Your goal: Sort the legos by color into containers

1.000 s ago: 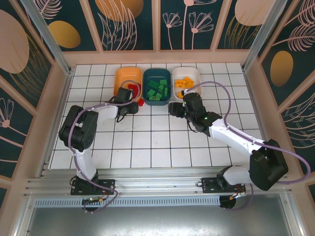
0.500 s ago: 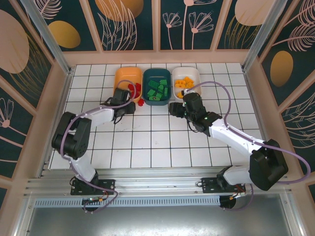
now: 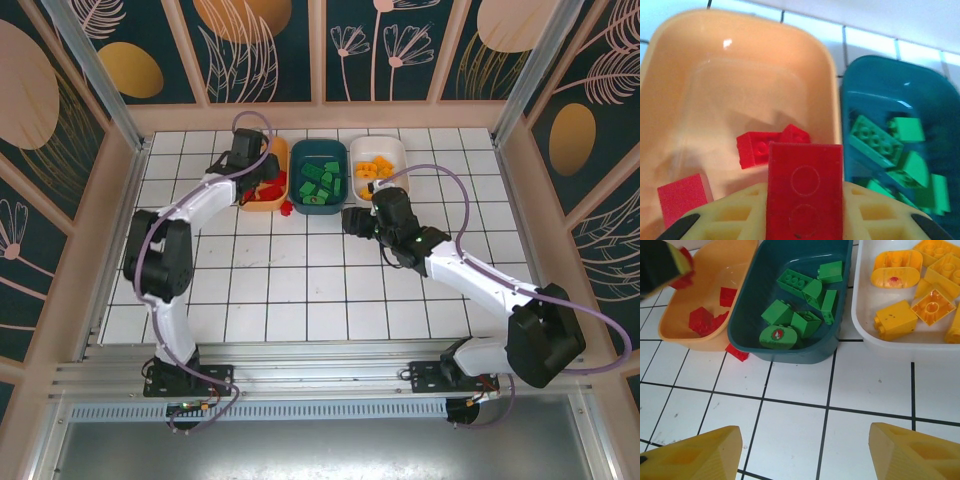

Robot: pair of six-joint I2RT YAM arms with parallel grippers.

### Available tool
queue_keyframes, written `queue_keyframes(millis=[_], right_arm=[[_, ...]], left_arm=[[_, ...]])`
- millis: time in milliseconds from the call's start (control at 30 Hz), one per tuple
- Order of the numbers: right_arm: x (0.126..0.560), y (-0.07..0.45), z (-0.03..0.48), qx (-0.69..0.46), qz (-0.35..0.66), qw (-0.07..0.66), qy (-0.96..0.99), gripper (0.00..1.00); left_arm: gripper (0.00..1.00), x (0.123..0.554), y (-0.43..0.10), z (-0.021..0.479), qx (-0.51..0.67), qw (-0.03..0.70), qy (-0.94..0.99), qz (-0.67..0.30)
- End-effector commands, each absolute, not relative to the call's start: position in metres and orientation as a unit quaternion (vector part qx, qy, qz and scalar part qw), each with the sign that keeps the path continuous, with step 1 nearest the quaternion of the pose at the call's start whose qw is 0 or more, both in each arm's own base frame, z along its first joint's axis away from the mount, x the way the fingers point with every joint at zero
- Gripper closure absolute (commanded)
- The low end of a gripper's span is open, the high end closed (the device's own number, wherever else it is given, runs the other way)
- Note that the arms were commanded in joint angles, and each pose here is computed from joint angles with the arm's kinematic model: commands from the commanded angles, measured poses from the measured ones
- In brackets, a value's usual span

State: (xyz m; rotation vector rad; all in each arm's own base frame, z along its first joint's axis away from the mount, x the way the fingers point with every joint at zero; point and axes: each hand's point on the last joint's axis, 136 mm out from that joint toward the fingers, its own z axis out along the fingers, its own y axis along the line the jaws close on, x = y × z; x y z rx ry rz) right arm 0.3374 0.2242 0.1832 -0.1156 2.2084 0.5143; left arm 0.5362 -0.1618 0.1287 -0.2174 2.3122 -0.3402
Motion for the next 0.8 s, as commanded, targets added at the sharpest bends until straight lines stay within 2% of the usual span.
queue_keyframes(millis=[0, 33, 167, 200, 333, 467, 600, 767], right_arm=[[0.34, 0.227, 0.206, -0.045, 0.227, 0.437, 0.869, 0.3], [0.339, 0.228, 0.205, -0.045, 0.23, 0.434, 0.87, 0.3], [0.334, 0.233, 0.211, -0.049, 0.254, 0.426, 0.867, 0.27], [0.333, 0.233, 0.211, -0.049, 0.255, 0.426, 0.867, 0.26], [0.33, 0.236, 0.212, -0.055, 0.264, 0.421, 0.866, 0.26], [0.331, 0.237, 0.204, -0.053, 0.264, 0.414, 0.87, 0.27], [0.332, 0.241, 0.192, -0.052, 0.269, 0.401, 0.874, 0.27], [0.335, 0.246, 0.187, -0.051, 0.274, 0.394, 0.876, 0.28]], left_arm=[[0.69, 0.541, -0.149, 0.11, -0.11, 0.353, 0.92, -0.131], [0.64, 0.544, -0.149, 0.113, -0.109, 0.356, 0.919, -0.131], [0.22, 0.548, -0.149, 0.131, -0.1, 0.364, 0.917, -0.129], [0.18, 0.545, -0.149, 0.138, -0.099, 0.37, 0.914, -0.133], [0.17, 0.52, -0.151, 0.16, -0.094, 0.386, 0.902, -0.166], [0.29, 0.472, -0.168, 0.161, -0.071, 0.383, 0.893, -0.225], [0.4, 0.433, -0.186, 0.137, -0.038, 0.357, 0.904, -0.233], [0.41, 0.419, -0.203, 0.106, -0.014, 0.33, 0.914, -0.236]])
